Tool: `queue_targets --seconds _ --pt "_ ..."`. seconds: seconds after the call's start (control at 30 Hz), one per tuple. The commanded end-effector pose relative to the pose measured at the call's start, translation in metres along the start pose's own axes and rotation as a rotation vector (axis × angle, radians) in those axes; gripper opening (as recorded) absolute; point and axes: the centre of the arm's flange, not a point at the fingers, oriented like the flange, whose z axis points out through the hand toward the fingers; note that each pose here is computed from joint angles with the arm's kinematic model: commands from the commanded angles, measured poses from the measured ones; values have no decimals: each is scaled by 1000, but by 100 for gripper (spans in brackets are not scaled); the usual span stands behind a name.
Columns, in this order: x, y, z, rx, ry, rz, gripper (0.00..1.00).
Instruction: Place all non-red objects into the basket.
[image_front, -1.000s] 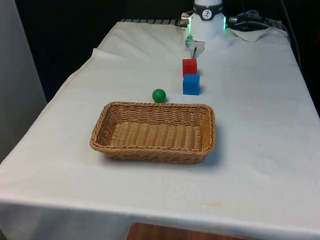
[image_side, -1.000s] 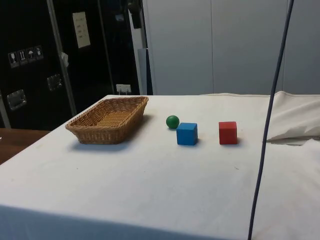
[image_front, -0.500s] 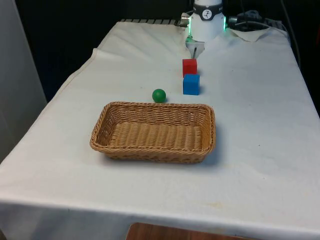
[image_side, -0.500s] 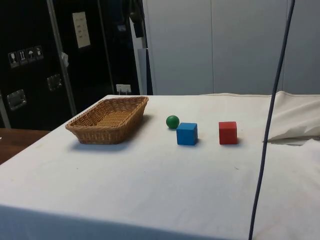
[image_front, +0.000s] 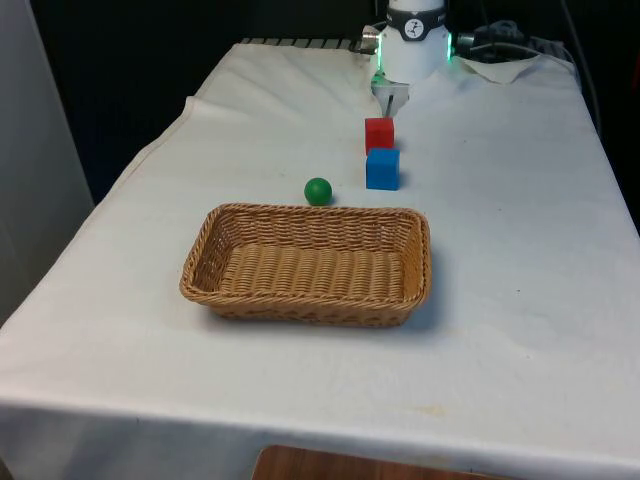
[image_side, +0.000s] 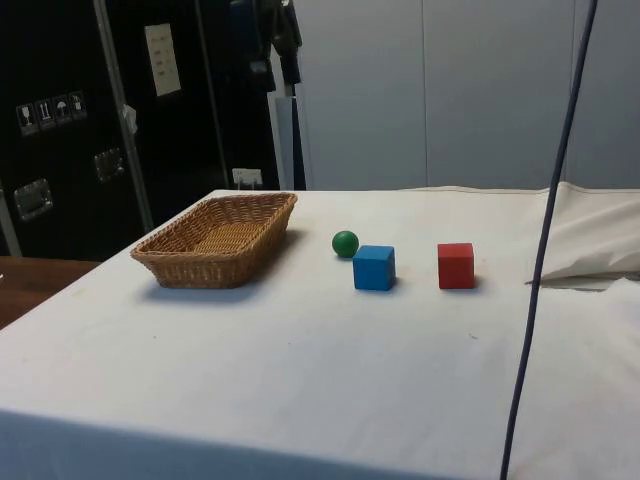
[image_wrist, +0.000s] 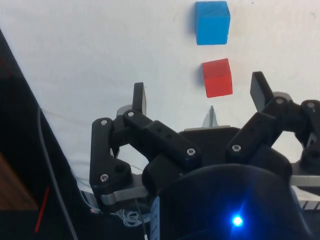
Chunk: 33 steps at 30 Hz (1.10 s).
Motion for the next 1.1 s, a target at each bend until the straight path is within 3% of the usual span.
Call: queue_targets --seconds 0.0,0.03,0.07,0.1,0.27,0.33,0.37,0.47,0.6,0.63,0.67,0.87,0.9,0.93,1.07 --pt "-6 1 -1 -1 19 -1 100" --pt "-8 2 0 -1 20 0 100" --pt "-5 1 1 3 3 0 100" --pt "-10 2 0 0 23 -1 100" --pt "-24 2 5 5 40 -3 100" --pt "-24 2 7 11 29 -2 100" --pt "-28 3 7 7 45 -3 100" --pt "-35 4 12 12 57 -5 100" --pt "-42 5 17 15 67 -6 100" --pt "-41 5 18 18 54 -5 100" --pt "-43 6 18 16 70 -7 100" --pt "-55 9 29 22 84 -10 100" --pt "-53 8 29 23 73 -10 100" --pt "-56 9 30 23 88 -11 100" --pt "-64 10 35 24 101 -13 100"
